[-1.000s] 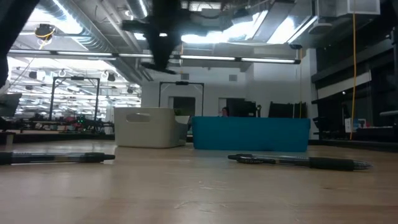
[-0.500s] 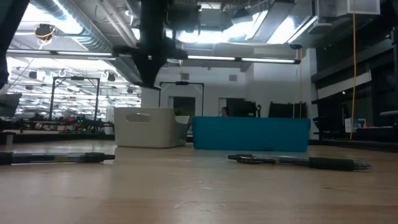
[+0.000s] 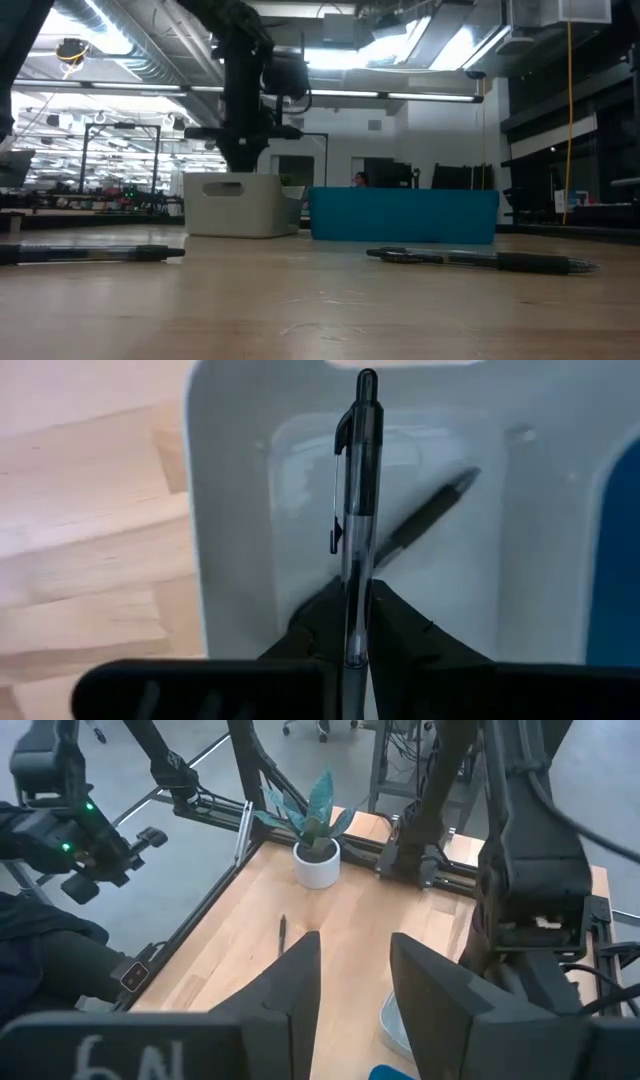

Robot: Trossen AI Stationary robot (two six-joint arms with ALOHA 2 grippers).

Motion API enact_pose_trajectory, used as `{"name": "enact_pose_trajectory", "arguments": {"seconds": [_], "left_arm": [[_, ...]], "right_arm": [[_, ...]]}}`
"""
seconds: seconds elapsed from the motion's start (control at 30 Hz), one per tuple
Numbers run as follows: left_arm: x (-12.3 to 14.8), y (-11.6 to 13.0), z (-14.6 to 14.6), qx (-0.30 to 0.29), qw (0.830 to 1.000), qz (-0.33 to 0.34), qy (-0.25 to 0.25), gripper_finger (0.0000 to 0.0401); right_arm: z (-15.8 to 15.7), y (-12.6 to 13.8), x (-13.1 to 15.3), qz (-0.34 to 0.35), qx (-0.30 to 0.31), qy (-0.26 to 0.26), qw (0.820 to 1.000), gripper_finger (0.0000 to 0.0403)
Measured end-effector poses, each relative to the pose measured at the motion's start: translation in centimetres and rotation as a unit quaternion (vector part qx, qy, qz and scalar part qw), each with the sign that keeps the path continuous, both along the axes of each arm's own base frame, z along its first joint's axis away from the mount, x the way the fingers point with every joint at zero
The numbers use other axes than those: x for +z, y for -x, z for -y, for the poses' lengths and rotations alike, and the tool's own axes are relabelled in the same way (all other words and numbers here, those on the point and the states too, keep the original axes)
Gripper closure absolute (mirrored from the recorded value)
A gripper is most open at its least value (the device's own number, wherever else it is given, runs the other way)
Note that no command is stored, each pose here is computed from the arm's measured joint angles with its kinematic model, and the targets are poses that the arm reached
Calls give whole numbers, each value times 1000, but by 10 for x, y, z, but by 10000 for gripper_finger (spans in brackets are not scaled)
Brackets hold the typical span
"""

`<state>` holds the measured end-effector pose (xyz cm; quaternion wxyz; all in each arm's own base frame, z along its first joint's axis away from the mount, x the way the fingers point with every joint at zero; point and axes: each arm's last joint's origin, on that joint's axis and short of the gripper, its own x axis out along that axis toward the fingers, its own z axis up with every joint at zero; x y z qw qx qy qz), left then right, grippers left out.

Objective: Sort pens & pencils
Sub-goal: Put the black pen into the gray bin

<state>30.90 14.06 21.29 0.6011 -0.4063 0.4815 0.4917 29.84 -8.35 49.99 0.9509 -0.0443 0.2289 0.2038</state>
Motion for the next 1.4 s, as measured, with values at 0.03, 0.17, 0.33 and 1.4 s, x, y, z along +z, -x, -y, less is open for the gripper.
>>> {"name": "enact_pose_trajectory", "arguments": {"seconds": [0.03,0.17,0.33,1.4], "left_arm": [[-4,1,0,1,1000,-1,1,384],[-14,1,0,-2,1000,18,5,384],[-17,0,-2,0,1000,28,2,384],[60,-19,30,-113,993,-12,-21,335]], "right_arm": [[0,0,0,0,0,0,1000,279],[0,0,0,2,0,1,1000,279],[0,0,0,2,0,1,1000,279],[0,0,0,-1,-4,-6,1000,279]]}}
